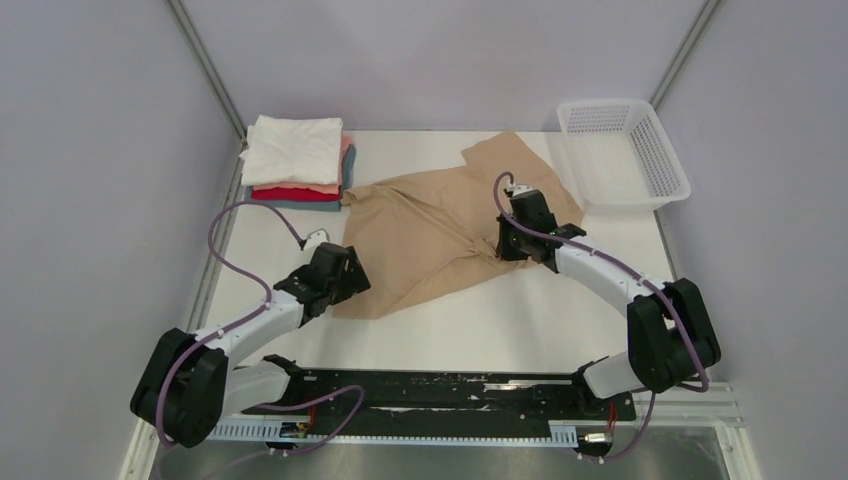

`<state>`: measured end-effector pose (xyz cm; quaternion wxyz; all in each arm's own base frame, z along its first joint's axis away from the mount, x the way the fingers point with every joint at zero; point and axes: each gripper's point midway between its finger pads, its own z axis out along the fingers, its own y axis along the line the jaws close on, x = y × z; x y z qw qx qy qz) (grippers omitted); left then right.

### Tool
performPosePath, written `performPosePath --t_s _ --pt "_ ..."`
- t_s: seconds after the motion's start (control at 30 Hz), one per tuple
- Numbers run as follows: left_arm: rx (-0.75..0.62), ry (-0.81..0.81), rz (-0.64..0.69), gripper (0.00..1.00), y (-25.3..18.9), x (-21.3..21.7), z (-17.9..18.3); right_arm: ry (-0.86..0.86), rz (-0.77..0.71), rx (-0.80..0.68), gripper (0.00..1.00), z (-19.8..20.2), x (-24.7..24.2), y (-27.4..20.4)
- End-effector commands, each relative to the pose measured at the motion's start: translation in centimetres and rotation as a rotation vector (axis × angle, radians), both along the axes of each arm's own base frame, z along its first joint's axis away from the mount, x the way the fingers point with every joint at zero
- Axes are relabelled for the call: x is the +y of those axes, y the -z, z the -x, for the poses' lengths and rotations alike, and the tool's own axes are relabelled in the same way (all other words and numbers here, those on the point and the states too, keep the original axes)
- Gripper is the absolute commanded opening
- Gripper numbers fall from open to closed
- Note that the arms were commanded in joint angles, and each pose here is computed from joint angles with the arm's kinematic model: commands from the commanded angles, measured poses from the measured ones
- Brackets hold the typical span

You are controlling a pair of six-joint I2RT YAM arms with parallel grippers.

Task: Fold and stack the t-shirts
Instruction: Flatten out the tshirt

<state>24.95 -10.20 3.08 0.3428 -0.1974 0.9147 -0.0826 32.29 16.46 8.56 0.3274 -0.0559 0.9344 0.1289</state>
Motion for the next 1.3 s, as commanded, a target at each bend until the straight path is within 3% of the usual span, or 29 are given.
performPosePath --t_s 0.0,0.1,0.33,0.37,0.5,0.67,0.87,1.1,1.27 --pt "-0.039 0.015 0.045 1.0 -1.0 -1.2 -1.4 -0.032 -0.003 0.008 0.1 0.0 0.7 0.1" --pt "-0.031 0.017 0.044 1.0 -0.8 -1.3 -1.4 -0.06 0.009 -0.012 0.3 -0.6 1.5 0.2" --pt "-0.03 0.021 0.049 1.0 -0.8 -1.4 -1.4 -0.047 0.072 -0.006 0.41 -2.5 1.6 2.3" --pt "-0.03 0.022 0.047 1.0 -0.8 -1.4 -1.4 -0.031 0.084 -0.008 0.41 -2.9 1.4 2.5" --pt "-0.028 0.023 0.049 1.0 -0.8 -1.4 -1.4 0.038 0.113 -0.035 0.13 -3.8 1.0 2.5" --pt "-0.032 0.021 0.046 1.0 -0.8 -1.3 -1.4 0.072 0.085 -0.038 0.0 -2.4 0.5 1.2" --pt "-0.035 0.028 0.049 1.0 -0.7 -1.6 -1.6 0.028 0.099 0.09 0.0 3.9 0.4 1.0" --pt "-0.03 0.034 0.052 1.0 -0.4 -1.6 -1.5 0.061 0.219 0.466 0.0 16.5 -1.9 2.8" --pt "-0.029 0.03 0.049 1.0 -0.4 -1.5 -1.4 0.18 -0.021 0.668 0.0 23.3 -0.7 2.5"
